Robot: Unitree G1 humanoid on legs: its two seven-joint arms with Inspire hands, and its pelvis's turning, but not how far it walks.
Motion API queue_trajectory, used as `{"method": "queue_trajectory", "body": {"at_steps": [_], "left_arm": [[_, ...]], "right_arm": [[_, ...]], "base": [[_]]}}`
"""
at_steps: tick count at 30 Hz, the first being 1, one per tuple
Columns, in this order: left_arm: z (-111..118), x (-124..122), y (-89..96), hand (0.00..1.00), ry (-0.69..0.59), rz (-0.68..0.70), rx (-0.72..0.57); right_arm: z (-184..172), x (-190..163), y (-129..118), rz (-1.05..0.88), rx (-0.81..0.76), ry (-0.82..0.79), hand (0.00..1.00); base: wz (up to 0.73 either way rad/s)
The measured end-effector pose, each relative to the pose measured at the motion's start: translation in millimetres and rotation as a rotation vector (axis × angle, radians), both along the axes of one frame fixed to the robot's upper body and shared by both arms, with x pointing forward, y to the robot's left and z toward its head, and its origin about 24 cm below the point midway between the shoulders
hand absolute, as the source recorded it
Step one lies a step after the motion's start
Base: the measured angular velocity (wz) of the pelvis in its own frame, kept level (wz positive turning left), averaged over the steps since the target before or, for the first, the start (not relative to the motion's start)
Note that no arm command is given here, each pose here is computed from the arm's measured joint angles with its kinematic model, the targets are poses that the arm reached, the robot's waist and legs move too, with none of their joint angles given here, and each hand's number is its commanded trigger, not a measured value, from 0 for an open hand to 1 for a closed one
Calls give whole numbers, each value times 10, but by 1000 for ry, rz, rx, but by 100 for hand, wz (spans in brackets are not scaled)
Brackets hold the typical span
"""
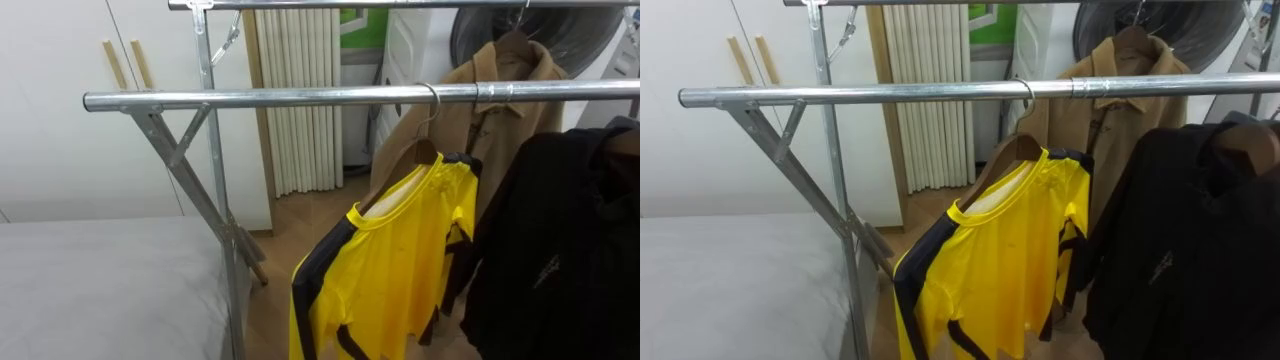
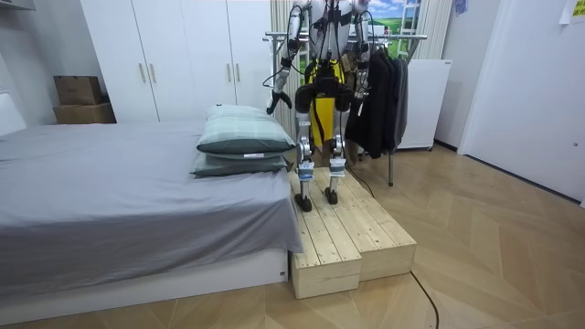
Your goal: Hang clothes
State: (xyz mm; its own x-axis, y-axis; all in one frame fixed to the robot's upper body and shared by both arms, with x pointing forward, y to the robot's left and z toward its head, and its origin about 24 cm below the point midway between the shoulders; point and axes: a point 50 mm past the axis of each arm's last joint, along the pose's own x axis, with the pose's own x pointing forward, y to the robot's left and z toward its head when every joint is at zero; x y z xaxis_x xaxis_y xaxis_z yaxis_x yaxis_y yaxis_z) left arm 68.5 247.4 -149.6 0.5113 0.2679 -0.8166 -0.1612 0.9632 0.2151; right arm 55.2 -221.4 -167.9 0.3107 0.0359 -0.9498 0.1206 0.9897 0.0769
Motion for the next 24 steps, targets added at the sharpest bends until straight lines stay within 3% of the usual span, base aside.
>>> {"method": "queue_trajectory", "body": {"at_steps": [9, 14, 17, 24], "left_arm": [[16, 284, -214, 0, -66, -125, -20], [59, 419, -318, 0, -122, -178, -59], [51, 434, -344, 0, -112, -207, -104], [-75, 169, -318, 0, 53, -195, -167]], "right_arm": [[59, 352, 74, 224, -31, -90, 0], [83, 470, 95, 313, -52, -105, 0], [131, 623, 53, 325, -77, -142, 0], [192, 627, -226, 195, -124, -140, 0]], "base": [[39], [90], [161], [164]]}}
